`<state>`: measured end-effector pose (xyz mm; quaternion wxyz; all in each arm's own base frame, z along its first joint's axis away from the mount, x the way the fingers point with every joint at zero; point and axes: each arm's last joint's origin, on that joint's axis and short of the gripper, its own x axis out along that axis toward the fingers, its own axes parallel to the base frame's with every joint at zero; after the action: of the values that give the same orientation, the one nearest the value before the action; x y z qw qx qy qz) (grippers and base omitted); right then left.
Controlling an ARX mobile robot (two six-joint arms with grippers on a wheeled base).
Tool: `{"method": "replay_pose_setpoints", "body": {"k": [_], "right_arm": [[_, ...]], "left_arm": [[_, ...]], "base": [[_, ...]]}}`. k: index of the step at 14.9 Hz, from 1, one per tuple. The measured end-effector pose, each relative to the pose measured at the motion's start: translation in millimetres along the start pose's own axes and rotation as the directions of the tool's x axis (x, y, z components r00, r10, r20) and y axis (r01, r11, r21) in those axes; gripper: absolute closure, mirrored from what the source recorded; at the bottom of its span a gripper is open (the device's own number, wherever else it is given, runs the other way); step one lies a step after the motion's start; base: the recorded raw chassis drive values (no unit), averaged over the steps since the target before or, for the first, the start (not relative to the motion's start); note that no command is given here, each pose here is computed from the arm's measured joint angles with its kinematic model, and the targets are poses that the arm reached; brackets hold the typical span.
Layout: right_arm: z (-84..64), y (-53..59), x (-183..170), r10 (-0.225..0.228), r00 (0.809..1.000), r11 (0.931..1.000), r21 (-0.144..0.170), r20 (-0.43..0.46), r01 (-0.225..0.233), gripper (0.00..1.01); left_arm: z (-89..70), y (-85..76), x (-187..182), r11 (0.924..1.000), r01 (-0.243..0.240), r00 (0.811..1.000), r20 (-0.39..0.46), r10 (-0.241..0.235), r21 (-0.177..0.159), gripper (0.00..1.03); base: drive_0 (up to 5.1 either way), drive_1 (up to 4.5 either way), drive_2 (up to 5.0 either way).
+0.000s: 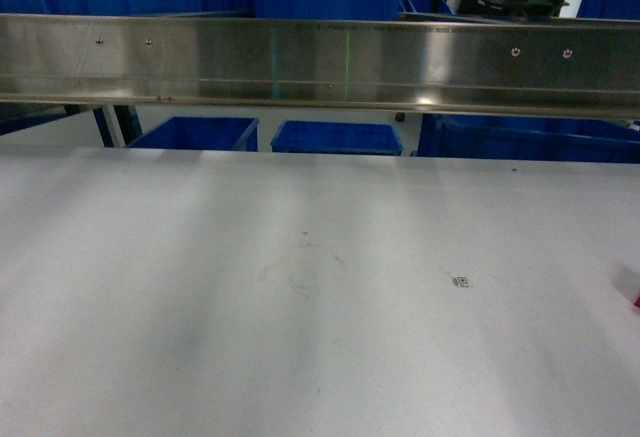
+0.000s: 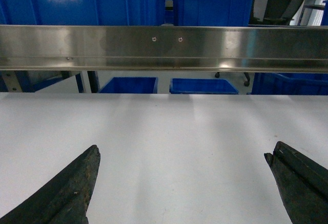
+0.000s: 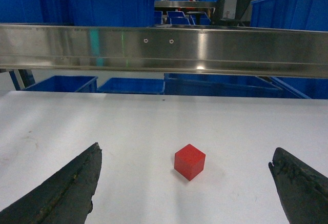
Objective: Place magnetic block on left shelf second layer
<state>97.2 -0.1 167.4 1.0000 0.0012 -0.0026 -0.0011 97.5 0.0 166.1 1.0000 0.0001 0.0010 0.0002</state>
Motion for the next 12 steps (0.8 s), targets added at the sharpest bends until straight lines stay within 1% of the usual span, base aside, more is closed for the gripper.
{"method": "replay_pose_setpoints", "body": {"k": [8, 9, 10, 11, 12], "right_arm": [[-0.4, 0.1, 0, 0.000, 1.000, 1.0000, 0.002, -0.007, 0.000, 0.03], [-1.7, 2.7, 1, -0.010, 0.994, 0.9992, 0.037, -0.105, 0.014, 0.03], [6.2, 5.3, 8, 0.007, 0.994, 0.9969, 0.079, -0.113, 0.002, 0.03], [29.2, 1.7, 25, 0.000, 0.997, 0.9917, 0.128, -0.077, 0.010, 0.03], [53.5, -7.9, 51, -0.058, 0.997, 0.9851, 0.160, -0.044, 0.065, 0.03]], "left_arm": [[0.0, 0.0, 0, 1.0000, 0.000, 1.000, 0.000, 0.000, 0.000, 0.05], [0.0, 0.0, 0, 1.0000, 0.000, 1.000, 0.000, 0.000, 0.000, 0.05], [0.0, 0.0, 0, 1.0000, 0.000, 1.000, 0.000, 0.000, 0.000, 0.05], [0.1, 0.0, 0, 1.0000, 0.000, 1.000, 0.001, 0.000, 0.000, 0.05], [0.1, 0.0, 0, 1.0000, 0.000, 1.000, 0.001, 0.000, 0.000, 0.05]], "base": [[0.0, 0.00, 0.0], [0.0, 0.00, 0.0], [0.0, 0.00, 0.0], [0.0, 0.00, 0.0], [0.0, 0.00, 0.0]]}}
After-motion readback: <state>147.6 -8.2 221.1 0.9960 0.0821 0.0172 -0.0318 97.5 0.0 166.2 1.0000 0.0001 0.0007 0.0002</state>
